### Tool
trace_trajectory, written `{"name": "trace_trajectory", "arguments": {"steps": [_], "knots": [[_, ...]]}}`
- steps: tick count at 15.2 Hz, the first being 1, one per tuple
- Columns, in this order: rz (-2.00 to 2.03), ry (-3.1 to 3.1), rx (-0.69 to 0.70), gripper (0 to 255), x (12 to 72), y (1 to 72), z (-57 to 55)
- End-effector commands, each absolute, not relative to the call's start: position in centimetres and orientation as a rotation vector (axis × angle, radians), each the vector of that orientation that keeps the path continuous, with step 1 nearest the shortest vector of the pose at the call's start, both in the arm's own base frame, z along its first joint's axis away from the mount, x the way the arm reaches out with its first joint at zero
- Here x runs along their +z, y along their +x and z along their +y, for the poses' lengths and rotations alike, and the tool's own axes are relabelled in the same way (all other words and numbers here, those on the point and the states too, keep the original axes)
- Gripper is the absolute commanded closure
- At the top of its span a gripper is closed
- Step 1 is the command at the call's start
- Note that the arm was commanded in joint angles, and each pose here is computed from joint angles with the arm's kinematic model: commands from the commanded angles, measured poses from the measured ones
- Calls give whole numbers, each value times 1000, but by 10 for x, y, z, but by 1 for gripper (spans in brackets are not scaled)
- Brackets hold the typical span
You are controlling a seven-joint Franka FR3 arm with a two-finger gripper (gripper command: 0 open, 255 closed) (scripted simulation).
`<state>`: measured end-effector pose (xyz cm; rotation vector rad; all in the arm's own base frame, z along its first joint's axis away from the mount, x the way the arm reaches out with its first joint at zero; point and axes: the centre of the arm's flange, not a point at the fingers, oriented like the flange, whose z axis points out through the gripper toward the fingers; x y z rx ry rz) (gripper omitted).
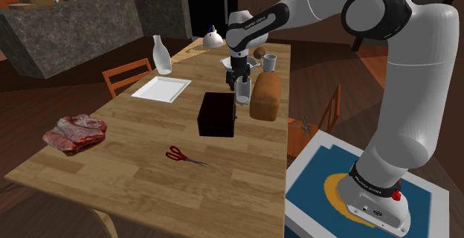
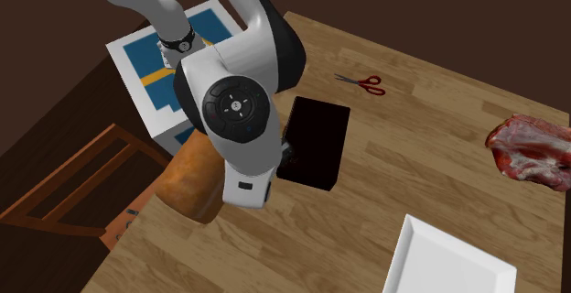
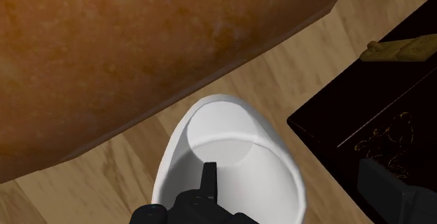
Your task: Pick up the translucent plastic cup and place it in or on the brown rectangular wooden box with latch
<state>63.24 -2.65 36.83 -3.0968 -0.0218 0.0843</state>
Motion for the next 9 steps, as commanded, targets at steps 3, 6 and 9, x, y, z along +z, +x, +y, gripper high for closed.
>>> {"name": "trace_trajectory", "arguments": {"steps": [3,6,9], "knots": [[-22,-3097,83,0,367,632,-27],[-22,-3097,83,0,367,632,-27],[-22,-3097,83,255,367,632,-28]]}}
